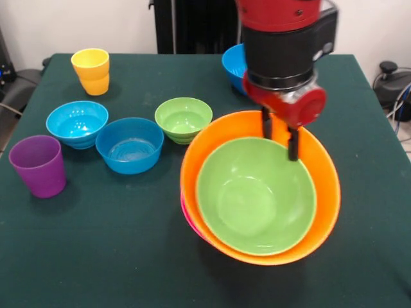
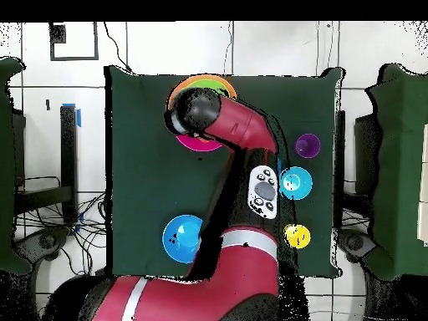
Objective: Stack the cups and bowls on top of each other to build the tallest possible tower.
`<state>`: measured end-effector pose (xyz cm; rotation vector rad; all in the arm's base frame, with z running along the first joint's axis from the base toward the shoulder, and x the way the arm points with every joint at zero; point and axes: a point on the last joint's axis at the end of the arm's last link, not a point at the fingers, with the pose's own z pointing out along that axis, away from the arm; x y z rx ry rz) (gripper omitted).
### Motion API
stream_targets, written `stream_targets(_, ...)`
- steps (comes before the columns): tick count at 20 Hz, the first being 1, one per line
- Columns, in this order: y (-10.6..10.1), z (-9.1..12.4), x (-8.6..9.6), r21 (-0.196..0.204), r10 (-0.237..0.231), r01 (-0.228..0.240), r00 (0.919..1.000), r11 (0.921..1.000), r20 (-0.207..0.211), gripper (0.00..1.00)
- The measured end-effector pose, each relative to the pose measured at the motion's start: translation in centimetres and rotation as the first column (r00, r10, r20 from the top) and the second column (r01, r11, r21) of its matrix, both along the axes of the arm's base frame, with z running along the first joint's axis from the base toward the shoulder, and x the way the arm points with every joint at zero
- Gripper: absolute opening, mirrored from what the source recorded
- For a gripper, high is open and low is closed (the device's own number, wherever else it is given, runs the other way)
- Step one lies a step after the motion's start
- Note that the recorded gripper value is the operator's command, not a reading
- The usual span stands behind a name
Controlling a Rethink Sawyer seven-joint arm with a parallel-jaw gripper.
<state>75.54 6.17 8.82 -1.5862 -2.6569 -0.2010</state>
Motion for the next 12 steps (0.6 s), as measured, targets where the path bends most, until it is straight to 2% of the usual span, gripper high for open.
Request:
stream_targets(1, 0.8, 0.5, -0.1, 0.008, 0.008, -0.008, 1.0, 0.9999, 0.003, 1.0)
stream_targets(6, 1.0, 1.3, -0.7, 0.023, 0.002, -0.002, 1.0, 0.9997, -0.001, 1.0)
stream_targets(10, -0.2, 1.4, -1.0, 0.027, -0.016, 0.016, 0.9999, 0.9995, -0.003, 1.0)
stream_targets(12, -1.6, 1.2, -0.9, 0.03, -0.036, 0.036, 0.9993, 0.9989, -0.005, 1.0)
